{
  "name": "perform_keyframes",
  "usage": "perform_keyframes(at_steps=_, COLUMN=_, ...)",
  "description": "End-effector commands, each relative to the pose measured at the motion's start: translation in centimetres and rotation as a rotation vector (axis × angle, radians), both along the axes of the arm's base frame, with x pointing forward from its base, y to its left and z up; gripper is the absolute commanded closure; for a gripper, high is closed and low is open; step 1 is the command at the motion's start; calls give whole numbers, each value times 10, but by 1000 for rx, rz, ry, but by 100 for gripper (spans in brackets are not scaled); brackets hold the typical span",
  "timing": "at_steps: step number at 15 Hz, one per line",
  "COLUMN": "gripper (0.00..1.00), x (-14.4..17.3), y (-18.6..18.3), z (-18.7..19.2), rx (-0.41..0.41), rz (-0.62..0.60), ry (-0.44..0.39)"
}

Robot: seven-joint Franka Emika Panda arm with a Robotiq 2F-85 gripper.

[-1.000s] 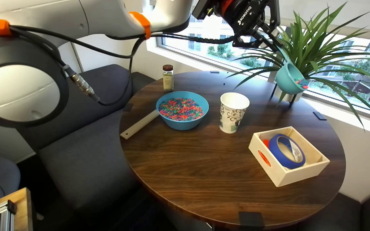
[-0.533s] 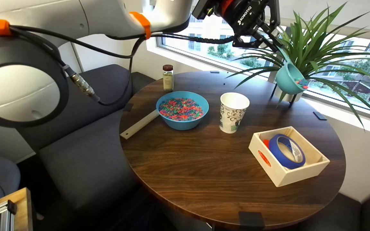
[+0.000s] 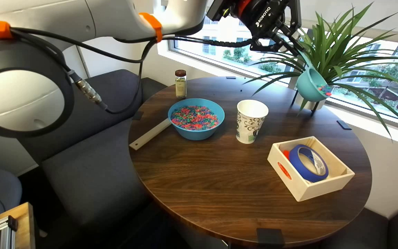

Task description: Use the blue measuring spoon to place cereal from the blue bowl into the box.

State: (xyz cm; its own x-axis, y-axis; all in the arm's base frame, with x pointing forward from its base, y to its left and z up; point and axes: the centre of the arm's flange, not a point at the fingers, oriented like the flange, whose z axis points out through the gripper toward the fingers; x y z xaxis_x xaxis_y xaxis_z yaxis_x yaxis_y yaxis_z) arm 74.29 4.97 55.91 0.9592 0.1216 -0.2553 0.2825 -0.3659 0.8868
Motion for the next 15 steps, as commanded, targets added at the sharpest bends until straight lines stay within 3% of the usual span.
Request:
perform_keyframes(at_steps=1, gripper=97, x=0, y=0, z=0, rx=0, rz=0, ry=0)
perform_keyframes(at_steps=8, gripper=96, x=12, y=-51, z=-5, rx=101, rz=163, ry=97)
perform_keyframes(at_steps=11, gripper=96, x=10, y=-66, z=-10, rx=139, rz=171, ry=146)
perform_keyframes(at_steps=15, gripper=96, x=-1, y=-58, z=-16, rx=171, rz=151, ry=197)
